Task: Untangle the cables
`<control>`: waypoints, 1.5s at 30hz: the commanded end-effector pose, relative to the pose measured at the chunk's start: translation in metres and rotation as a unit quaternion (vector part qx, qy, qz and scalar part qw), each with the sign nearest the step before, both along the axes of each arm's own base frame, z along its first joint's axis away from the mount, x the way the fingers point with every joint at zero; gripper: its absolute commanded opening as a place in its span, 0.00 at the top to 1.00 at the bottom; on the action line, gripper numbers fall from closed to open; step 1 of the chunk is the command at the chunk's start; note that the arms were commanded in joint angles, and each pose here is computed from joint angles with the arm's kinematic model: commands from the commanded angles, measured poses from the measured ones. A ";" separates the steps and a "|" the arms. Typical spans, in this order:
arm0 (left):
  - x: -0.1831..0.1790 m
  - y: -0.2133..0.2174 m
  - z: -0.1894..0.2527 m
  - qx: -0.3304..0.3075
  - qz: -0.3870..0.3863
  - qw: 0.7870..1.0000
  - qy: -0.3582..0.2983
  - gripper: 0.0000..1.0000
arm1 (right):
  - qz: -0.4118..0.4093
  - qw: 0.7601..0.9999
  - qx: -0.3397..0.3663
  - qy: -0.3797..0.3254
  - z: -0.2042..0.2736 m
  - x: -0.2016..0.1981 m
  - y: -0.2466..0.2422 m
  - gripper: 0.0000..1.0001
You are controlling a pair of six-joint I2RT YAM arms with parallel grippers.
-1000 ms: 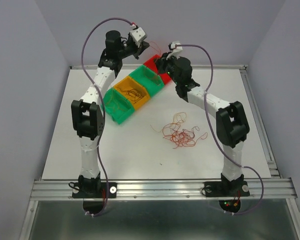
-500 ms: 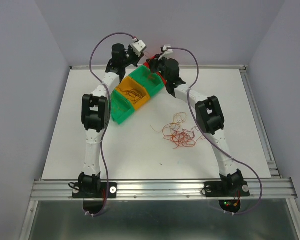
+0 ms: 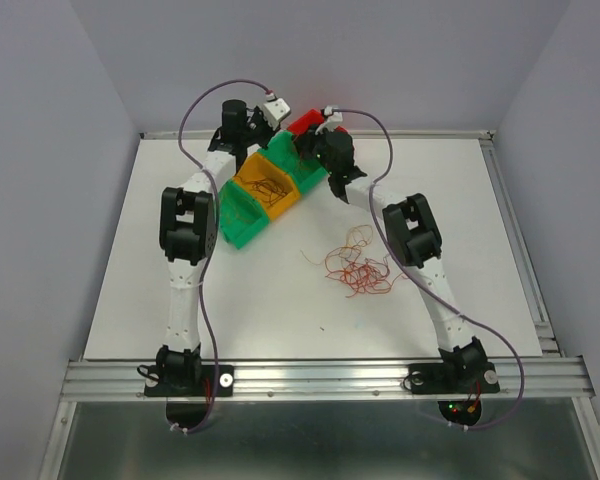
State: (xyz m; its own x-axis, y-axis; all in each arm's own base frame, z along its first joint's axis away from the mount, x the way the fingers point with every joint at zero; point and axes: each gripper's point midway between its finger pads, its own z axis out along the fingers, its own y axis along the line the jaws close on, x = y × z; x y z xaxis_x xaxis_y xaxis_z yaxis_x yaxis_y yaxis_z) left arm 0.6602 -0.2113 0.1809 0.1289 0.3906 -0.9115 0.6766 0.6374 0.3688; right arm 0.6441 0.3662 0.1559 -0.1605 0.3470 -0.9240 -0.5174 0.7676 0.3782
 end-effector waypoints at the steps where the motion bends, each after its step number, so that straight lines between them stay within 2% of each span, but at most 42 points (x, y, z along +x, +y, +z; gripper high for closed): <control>1: -0.024 0.008 0.035 0.027 -0.017 0.999 -0.019 1.00 | 0.006 0.999 0.023 -0.031 0.027 -0.003 0.003 0.85; 2: -0.030 0.010 0.033 0.031 -0.019 0.999 -0.015 1.00 | 0.009 0.999 0.023 -0.032 0.028 -0.005 0.004 0.77; 5: -0.037 0.013 0.030 0.039 -0.019 0.999 -0.009 1.00 | 0.009 0.999 0.022 -0.036 0.039 -0.008 0.001 0.63; 7: -0.042 0.011 0.023 0.044 -0.028 0.999 0.005 1.00 | 0.003 0.999 0.020 -0.033 0.043 -0.012 -0.002 0.60; 14: -0.049 0.007 0.019 0.044 -0.047 0.998 0.019 1.00 | -0.019 1.000 -0.001 -0.022 0.035 -0.019 -0.016 0.53; 23: -0.061 0.010 0.001 0.078 -0.055 0.995 0.040 0.96 | -0.048 0.998 -0.011 -0.046 0.088 -0.050 -0.045 0.52; 24: -0.060 0.010 -0.004 0.082 -0.052 0.994 0.043 0.92 | -0.047 0.998 -0.019 -0.027 0.071 -0.060 -0.049 0.52; 25: -0.059 0.012 -0.007 0.089 -0.047 0.994 0.045 0.89 | -0.060 0.997 -0.008 -0.041 0.098 -0.069 -0.058 0.52; 27: -0.055 0.010 -0.008 0.090 -0.046 0.994 0.043 0.77 | -0.064 0.997 -0.004 -0.036 0.105 -0.082 -0.067 0.51; 30: -0.055 0.008 -0.005 0.085 -0.046 0.994 0.051 0.66 | -0.061 0.998 -0.008 -0.018 0.106 -0.113 -0.081 0.46; 31: -0.054 0.008 0.002 0.082 -0.046 0.995 0.046 0.58 | -0.060 0.998 -0.026 0.014 0.084 -0.124 -0.087 0.46; 32: -0.054 0.007 0.007 0.080 -0.047 0.995 0.041 0.54 | -0.062 0.998 -0.025 0.011 0.098 -0.135 -0.093 0.44; 33: -0.054 0.007 0.017 0.076 -0.047 0.996 0.031 0.45 | -0.063 0.997 -0.039 0.034 0.087 -0.143 -0.098 0.42; 34: -0.055 0.006 0.023 0.073 -0.048 0.996 0.028 0.41 | -0.064 0.995 -0.054 0.061 0.065 -0.157 -0.106 0.39; 35: -0.055 0.005 0.035 0.070 -0.046 0.996 0.018 0.37 | -0.066 0.995 -0.053 0.060 0.075 -0.168 -0.112 0.35; 38: -0.060 0.001 0.054 0.067 -0.048 0.997 0.004 0.31 | -0.069 0.986 -0.084 0.123 0.034 -0.205 -0.132 0.30; 41: -0.075 0.000 0.083 0.072 -0.054 0.996 -0.025 0.25 | -0.094 0.981 -0.087 0.145 0.034 -0.238 -0.158 0.26; 42: -0.079 -0.001 0.089 0.072 -0.055 0.995 -0.029 0.21 | -0.105 0.976 -0.097 0.165 0.016 -0.252 -0.169 0.26; 45: -0.104 -0.004 0.117 0.049 -0.071 0.996 -0.036 0.17 | -0.149 0.968 -0.092 0.180 0.019 -0.284 -0.201 0.24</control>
